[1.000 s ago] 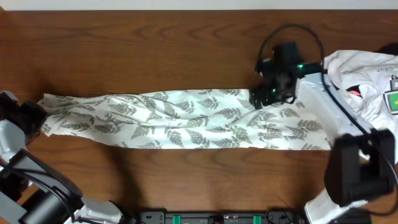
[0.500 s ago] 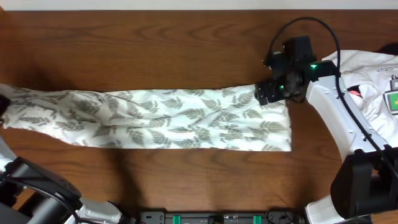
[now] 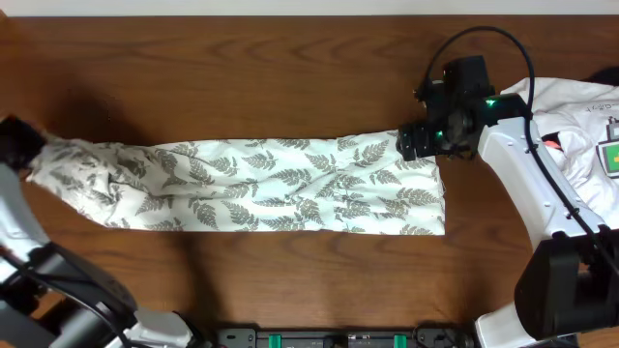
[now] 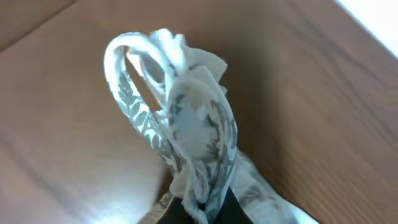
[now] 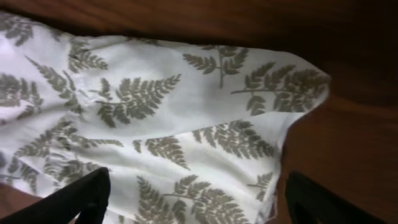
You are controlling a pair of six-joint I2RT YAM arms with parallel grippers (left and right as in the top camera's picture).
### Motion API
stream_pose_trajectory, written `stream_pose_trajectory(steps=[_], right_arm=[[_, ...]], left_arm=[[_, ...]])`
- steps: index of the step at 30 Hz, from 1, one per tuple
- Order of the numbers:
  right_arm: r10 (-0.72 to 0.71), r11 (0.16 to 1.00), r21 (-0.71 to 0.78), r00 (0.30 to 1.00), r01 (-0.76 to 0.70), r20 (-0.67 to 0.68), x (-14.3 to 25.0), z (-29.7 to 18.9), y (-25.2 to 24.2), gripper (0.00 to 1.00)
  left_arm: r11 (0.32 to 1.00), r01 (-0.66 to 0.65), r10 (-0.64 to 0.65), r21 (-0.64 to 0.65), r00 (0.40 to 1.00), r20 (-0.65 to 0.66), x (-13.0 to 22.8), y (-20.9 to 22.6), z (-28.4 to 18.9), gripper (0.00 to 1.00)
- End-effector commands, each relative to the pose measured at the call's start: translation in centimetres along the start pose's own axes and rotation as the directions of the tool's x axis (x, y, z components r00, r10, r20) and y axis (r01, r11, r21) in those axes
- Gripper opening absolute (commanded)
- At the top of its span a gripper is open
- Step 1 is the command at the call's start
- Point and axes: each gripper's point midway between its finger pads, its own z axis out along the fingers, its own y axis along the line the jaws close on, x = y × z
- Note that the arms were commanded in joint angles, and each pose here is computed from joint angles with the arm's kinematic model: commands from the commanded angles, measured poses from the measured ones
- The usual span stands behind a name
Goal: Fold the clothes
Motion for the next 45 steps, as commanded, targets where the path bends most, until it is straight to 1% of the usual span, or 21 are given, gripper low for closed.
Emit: stream_pose_trajectory(steps=[1, 6, 12, 15, 19, 26, 33, 38, 45], right_arm=[[0.049, 0.998, -0.036, 0.998, -0.048, 0.026, -0.6, -0.9, 0.5, 0.88], [0.068, 0.997, -0.045, 0.997, -0.067, 0.025, -0.6, -0.9, 0.7, 0.88], [0.076, 0.996, -0.045, 0.997, -0.075, 0.024, -0.6, -0.9, 0.7, 0.88], [0.076, 0.996, -0.051, 0.997, -0.074, 0.024, -0.6, -0.9, 0.8, 0.88], [0.076, 0.996, -0.052, 0.997, -0.075, 0.024, -0.6, -0.9, 0.8, 0.88], [0.076, 0.996, -0.051, 0.997, -0.075, 0.024, -0.6, -0.9, 0.8, 0.88], [0.076, 0.996, -0.051, 0.997, -0.075, 0.024, -0.6, -0.9, 0.8, 0.88], [0.076, 0.996, -0.051, 0.997, -0.075, 0.023, -0.5, -0.9, 0.8, 0.88], [0.077, 0.996, -0.052, 0.997, -0.076, 0.023, -0.5, -0.9, 0.8, 0.88]], left_arm=[[0.986, -0.15, 0.145, 0.068, 0.987, 0.064, -1.0, -4.4, -3.0, 0.06], [0.954, -0.275, 0.277, 0.119, 0.961, -0.006, 2.0, -8.5, -3.8, 0.06], [0.921, -0.336, 0.365, 0.196, 0.92, -0.141, 6.9, -12.1, -4.2, 0.06], [0.902, -0.363, 0.413, 0.236, 0.884, -0.219, 9.7, -13.6, -4.8, 0.06], [0.869, -0.406, 0.479, 0.284, 0.835, -0.272, 12.5, -15.6, -5.6, 0.06], [0.798, -0.481, 0.59, 0.362, 0.744, -0.313, 16.5, -19.0, -7.1, 0.06], [0.722, -0.54, 0.683, 0.433, 0.656, -0.321, 20.4, -21.5, -8.0, 0.06], [0.692, -0.557, 0.717, 0.459, 0.603, -0.349, 23.2, -21.7, -7.6, 0.06], [0.675, -0.564, 0.736, 0.475, 0.56, -0.38, 25.5, -21.5, -7.4, 0.06]])
